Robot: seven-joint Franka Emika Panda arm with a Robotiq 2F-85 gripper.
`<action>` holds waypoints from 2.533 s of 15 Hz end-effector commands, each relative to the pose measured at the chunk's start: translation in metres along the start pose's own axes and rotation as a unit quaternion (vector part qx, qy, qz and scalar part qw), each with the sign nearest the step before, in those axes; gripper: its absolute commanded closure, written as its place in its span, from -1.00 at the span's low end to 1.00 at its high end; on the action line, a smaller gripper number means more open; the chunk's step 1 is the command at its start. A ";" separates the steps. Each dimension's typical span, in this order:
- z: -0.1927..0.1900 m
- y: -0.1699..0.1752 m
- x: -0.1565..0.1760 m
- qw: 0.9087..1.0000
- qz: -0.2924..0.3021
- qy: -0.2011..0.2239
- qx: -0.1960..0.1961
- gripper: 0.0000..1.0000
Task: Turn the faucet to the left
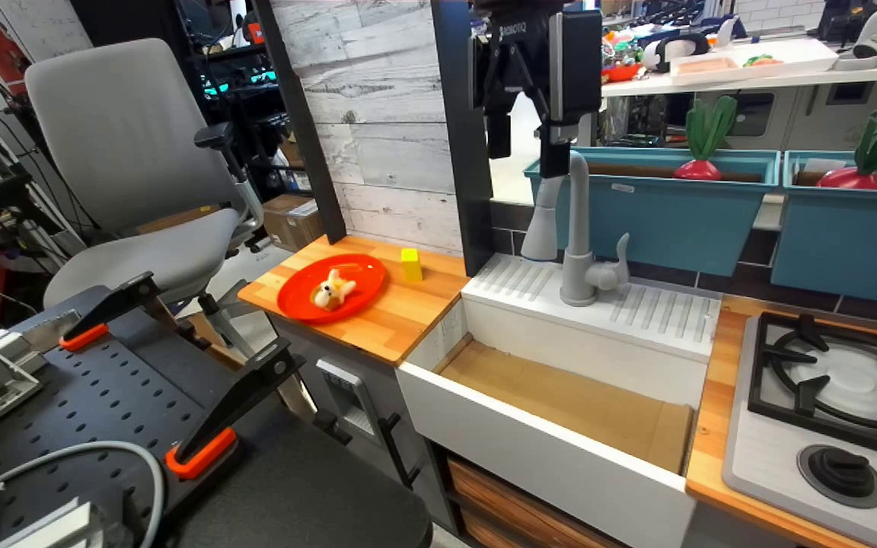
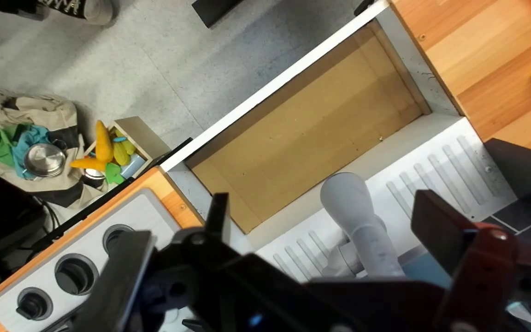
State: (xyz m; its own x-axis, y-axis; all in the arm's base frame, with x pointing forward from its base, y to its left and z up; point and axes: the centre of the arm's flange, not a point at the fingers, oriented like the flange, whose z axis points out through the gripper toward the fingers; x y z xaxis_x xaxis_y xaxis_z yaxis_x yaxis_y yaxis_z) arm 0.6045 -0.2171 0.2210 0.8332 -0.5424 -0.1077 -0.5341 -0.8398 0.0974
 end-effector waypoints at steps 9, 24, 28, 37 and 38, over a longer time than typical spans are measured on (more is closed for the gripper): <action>0.044 -0.013 0.019 0.998 -0.059 0.014 -0.011 -1.00; 0.047 -0.048 0.034 0.990 -0.126 0.049 -0.034 0.02; 0.048 -0.047 0.038 0.988 -0.140 0.050 -0.039 0.59; 0.047 -0.052 0.038 0.993 -0.102 0.048 0.029 0.89; 0.044 -0.054 0.037 0.994 -0.089 0.047 0.047 0.89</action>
State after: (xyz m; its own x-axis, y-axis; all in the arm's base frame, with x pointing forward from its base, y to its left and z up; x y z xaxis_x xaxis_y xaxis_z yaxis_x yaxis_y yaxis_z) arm 0.6472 -0.1951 0.1705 0.9396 -0.3393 -0.0460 -0.3340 -0.9379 0.0939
